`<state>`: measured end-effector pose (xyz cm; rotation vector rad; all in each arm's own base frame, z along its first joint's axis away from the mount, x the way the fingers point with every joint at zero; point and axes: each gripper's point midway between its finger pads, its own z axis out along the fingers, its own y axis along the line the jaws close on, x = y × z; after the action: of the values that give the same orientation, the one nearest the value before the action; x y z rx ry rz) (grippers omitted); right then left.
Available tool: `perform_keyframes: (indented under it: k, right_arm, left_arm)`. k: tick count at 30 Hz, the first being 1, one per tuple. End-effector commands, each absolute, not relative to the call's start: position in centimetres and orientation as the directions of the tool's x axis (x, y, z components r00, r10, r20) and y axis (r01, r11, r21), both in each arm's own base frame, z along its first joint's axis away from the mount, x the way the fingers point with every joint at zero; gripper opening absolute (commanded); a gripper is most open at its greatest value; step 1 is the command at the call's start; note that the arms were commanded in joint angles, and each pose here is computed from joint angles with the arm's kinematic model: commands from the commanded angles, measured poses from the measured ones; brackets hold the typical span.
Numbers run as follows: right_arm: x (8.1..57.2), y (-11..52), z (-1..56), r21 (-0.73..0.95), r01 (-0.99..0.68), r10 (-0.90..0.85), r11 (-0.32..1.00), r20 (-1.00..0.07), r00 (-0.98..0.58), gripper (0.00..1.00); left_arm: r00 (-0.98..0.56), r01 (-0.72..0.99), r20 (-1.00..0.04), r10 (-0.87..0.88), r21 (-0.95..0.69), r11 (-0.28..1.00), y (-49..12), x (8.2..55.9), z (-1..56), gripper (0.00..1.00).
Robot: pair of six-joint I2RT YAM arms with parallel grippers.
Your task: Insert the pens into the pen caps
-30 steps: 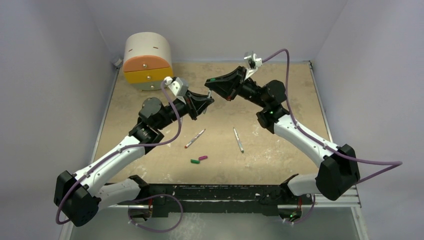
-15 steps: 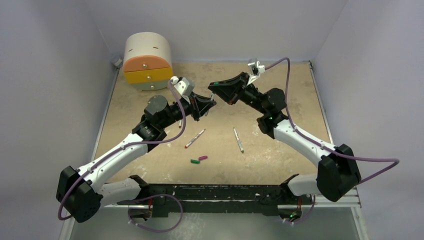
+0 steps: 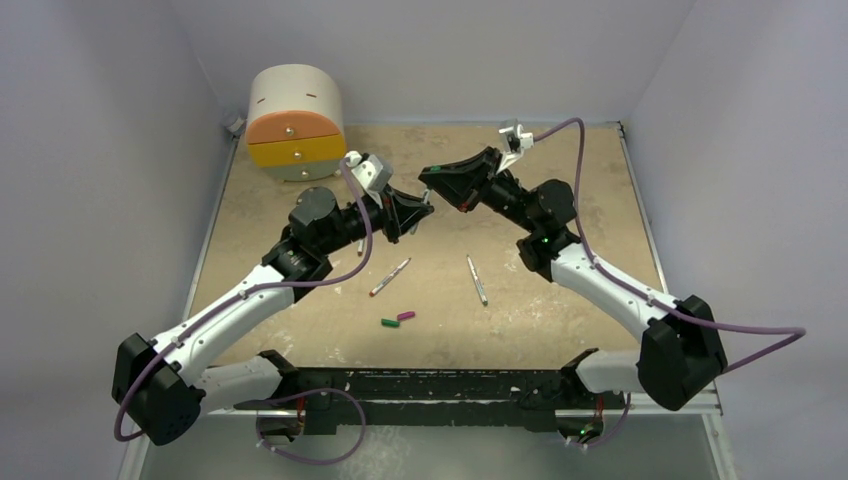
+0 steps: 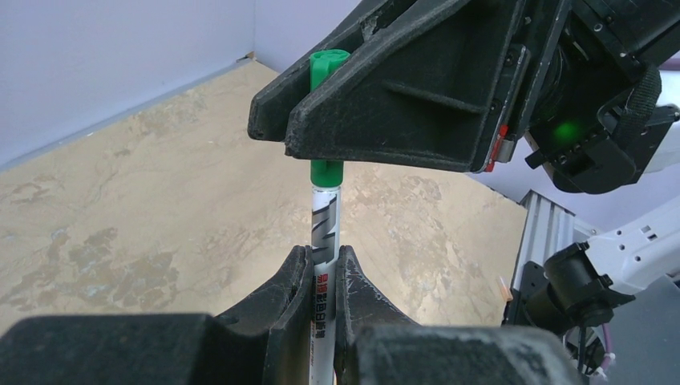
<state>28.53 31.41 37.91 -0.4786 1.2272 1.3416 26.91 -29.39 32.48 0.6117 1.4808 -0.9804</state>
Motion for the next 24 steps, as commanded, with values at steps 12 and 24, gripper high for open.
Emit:
perform_keyframes:
  k: [12,24]
  right_arm:
    - [26.8,29.9,42.3,0.323,-0.897,0.505,0.301,-0.852,-0.137,0.46]
    - [29.5,25.7,38.8,0.412,-0.716,0.492,0.564,-0.864,-0.11,0.51]
  left_arm:
    - [-0.051,0.843,-0.969,-0.24,-0.171,0.509,-27.7,25.8,36.7,0.0]
    - [-0.294,0.46,-0.953,-0.067,-0.203,0.865,-23.8,33.8,26.7,0.0]
